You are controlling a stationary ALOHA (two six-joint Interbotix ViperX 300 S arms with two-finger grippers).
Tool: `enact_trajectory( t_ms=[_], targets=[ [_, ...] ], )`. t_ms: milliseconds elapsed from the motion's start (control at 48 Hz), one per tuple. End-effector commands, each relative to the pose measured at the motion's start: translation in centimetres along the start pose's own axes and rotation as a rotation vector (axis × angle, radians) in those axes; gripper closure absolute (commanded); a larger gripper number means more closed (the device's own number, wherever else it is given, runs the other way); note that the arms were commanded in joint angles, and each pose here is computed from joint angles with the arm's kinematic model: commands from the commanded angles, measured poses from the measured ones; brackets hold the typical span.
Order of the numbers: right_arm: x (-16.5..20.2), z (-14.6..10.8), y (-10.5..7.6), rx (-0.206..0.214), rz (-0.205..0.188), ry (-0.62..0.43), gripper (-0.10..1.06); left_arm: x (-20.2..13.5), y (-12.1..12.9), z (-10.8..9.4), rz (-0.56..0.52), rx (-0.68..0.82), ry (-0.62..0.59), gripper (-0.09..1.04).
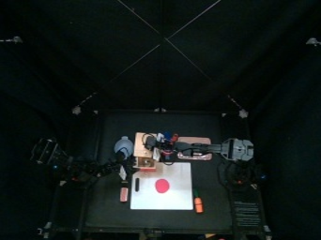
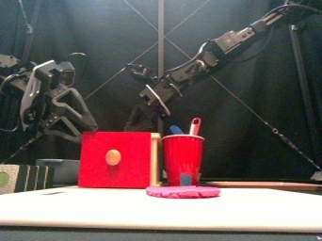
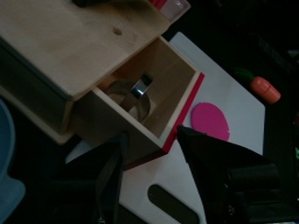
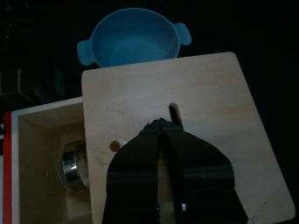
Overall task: Get the cutter from the drawer then cut the dough then place the extra dough in the bowl
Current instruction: Place the cutter on the board
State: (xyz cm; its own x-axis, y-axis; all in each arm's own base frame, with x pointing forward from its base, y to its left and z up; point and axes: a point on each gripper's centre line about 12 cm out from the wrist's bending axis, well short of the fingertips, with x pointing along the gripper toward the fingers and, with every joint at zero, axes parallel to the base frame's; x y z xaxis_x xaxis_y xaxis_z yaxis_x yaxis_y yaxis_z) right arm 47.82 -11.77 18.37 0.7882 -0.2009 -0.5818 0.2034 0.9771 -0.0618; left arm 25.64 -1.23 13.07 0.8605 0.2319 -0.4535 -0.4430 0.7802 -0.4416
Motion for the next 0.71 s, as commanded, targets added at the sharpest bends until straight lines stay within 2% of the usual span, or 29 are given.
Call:
enact_trajectory(
  t_ms=[21, 208, 396, 542, 708],
  targets=[
    [-1.8, 2.8, -0.1, 0.004, -0.003, -0.077, 0.91, 0.0, -0.5, 0.3, -0.015, -0.004, -0.013, 0.11],
    [-2.1, 3.6, 0.9, -0.017, 0.013, -0.084, 0.91, -0.7, 0.9, 0.2, 0.016, -0.013, -0.032, 0.11],
    [-2.4, 4.5, 2.6, -0.039, 0.039, -0.062, 0.89, -1.8, 1.6, 1.0, 0.017, 0.007, -0.112, 0.11],
    [-2.8, 5.5, 3.6, -0.046, 0.054, -0.049, 0.75, -2.4, 1.1, 2.2, -0.013, 0.020, -0.172, 0.11],
    [-3.0, 5.9, 3.8, -0.025, 0.059, -0.024, 0.57, -2.6, 0.4, 2.9, -0.043, 0.053, -0.207, 0.11]
  ],
)
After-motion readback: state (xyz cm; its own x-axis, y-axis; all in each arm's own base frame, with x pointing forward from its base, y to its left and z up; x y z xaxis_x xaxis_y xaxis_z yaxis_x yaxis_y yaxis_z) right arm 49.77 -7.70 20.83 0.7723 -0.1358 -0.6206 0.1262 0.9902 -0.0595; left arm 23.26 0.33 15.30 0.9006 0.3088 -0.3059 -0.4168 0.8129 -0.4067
